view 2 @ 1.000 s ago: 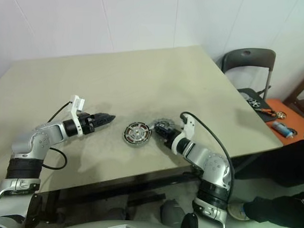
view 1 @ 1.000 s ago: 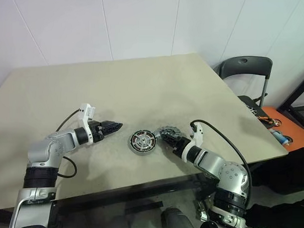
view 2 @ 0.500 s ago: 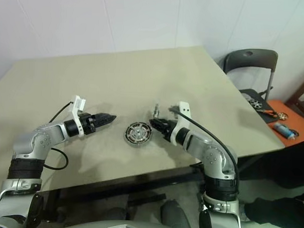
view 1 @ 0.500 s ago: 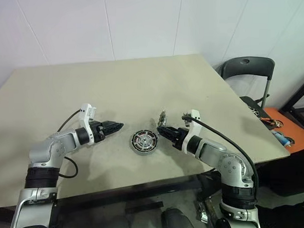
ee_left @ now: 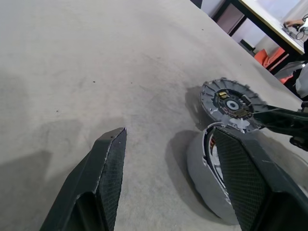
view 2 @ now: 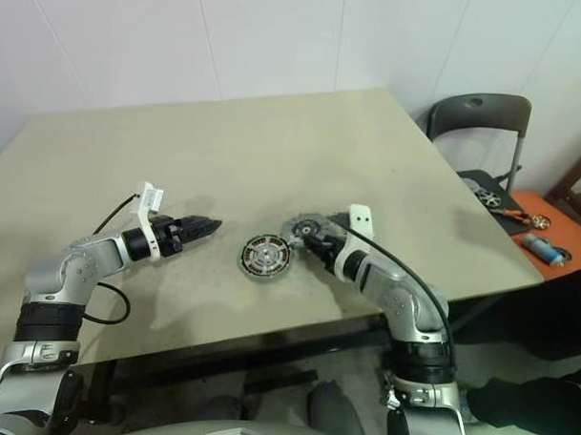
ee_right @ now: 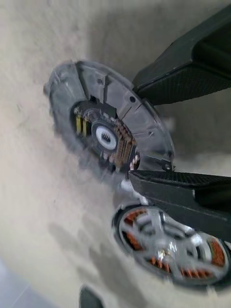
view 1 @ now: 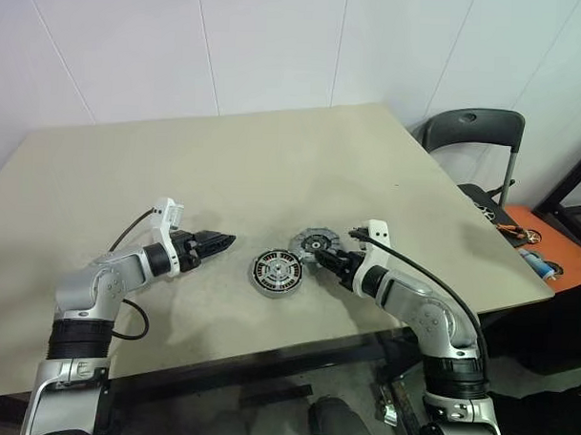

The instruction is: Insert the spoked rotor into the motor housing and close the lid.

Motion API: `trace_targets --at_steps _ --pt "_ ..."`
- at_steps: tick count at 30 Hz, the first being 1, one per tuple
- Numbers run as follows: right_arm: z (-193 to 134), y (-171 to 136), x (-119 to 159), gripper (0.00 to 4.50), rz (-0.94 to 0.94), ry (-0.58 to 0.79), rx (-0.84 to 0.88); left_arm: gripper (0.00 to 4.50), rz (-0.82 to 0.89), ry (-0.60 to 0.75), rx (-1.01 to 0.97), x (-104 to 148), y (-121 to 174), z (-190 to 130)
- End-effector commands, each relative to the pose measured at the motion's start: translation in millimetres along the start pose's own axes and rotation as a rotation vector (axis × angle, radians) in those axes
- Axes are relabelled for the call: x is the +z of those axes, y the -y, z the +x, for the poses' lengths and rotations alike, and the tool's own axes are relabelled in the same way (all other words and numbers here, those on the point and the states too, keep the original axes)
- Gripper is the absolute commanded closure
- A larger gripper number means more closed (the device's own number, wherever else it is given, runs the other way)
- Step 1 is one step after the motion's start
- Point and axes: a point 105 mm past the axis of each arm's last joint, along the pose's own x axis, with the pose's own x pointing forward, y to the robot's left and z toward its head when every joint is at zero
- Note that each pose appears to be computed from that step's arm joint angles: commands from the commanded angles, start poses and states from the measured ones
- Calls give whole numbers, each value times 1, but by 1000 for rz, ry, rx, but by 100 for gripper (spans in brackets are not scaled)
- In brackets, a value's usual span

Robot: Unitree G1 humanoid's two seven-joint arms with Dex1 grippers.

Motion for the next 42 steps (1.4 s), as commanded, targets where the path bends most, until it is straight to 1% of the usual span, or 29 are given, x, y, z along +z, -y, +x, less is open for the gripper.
trace_targets --at_steps 1,7,12,14,16,18,21,25,28,32,37,42 --pt "0 -4 5 243 -23 43 7 144 35 28 -4 12 2 -2" --pt "1 6 -4 243 20 44 -37 144 34 27 3 12 0 -2" --pt "1 5 5 243 -9 74 -35 144 32 24 0 11 1 -1" --pt "0 1 11 281 -57 96 -17 144 32 25 -2 10 2 0" --pt "-2 -10 18 324 -138 126 31 144 31 27 -4 11 2 0" --pt "-3 -19 18 331 -227 128 70 144 31 29 -5 11 3 0" --pt "-1 -24 9 337 -329 91 87 144 29 31 -3 11 2 0" --pt "-1 -20 1 443 -428 66 80 144 26 32 1 11 1 -1" --pt "-1 -19 -1 447 -491 59 86 144 25 33 3 11 1 -2" --pt "0 -16 -2 447 -669 61 83 144 22 33 7 11 1 -2" --pt "-3 -12 -11 447 -876 50 113 144 20 35 8 11 0 -2" --pt "-11 -16 -18 447 -1117 106 141 144 21 37 12 12 -1 -3"
